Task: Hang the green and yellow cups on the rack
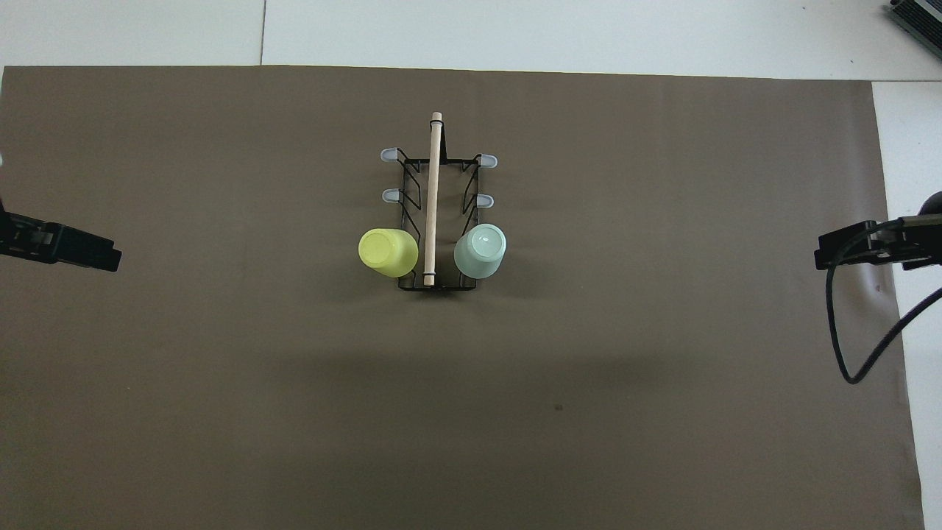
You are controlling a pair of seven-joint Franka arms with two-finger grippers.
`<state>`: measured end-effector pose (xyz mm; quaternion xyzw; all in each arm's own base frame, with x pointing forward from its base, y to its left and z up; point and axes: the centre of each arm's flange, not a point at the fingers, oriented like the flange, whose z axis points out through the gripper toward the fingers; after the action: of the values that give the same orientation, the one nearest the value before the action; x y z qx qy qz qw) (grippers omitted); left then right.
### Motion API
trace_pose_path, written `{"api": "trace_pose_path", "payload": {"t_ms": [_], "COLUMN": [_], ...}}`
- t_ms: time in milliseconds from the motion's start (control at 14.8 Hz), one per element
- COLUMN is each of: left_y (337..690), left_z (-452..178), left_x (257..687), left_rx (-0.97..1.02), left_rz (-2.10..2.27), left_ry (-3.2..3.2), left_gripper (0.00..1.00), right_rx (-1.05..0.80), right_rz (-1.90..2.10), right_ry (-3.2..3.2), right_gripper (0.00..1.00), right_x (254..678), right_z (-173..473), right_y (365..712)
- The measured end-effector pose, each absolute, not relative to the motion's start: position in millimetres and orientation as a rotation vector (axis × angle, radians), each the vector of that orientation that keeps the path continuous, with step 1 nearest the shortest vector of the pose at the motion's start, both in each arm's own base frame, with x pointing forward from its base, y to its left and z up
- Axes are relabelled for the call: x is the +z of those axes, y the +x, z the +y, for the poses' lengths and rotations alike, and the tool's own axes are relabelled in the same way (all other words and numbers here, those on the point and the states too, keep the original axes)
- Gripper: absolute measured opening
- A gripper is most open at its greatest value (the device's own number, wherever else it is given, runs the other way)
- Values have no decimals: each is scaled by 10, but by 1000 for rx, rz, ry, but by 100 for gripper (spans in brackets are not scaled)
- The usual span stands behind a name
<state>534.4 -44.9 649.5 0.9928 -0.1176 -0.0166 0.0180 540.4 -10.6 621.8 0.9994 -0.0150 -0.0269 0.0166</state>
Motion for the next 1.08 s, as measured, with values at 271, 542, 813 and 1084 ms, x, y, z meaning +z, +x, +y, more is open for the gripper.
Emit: {"api": "trace_pose_path", "payload": {"t_ms": [271, 542, 813, 1084], "left_y": [5315, 5300, 5294, 5292], "left_z": [-461, -485, -526, -521], "left_x": [6540, 6533, 6531, 6529], "left_rx": [-53, -71, -74, -78], "left_rz": [-345, -324, -271, -260], "left_ry": [3090, 3104, 3110, 3111], "left_gripper": [100, 100, 100, 100], "right_rx": [-84, -84, -84, -84], "right_rz": [-47, -47, -47, -47], "right_ry": [3107, 3107, 3107, 3107], "right_gripper": [100, 100, 100, 100], "right_x": [6219, 6218, 6218, 6218], "right_z": [-106, -106, -106, -106], "right_y": [5404, 5404, 5404, 5404]}}
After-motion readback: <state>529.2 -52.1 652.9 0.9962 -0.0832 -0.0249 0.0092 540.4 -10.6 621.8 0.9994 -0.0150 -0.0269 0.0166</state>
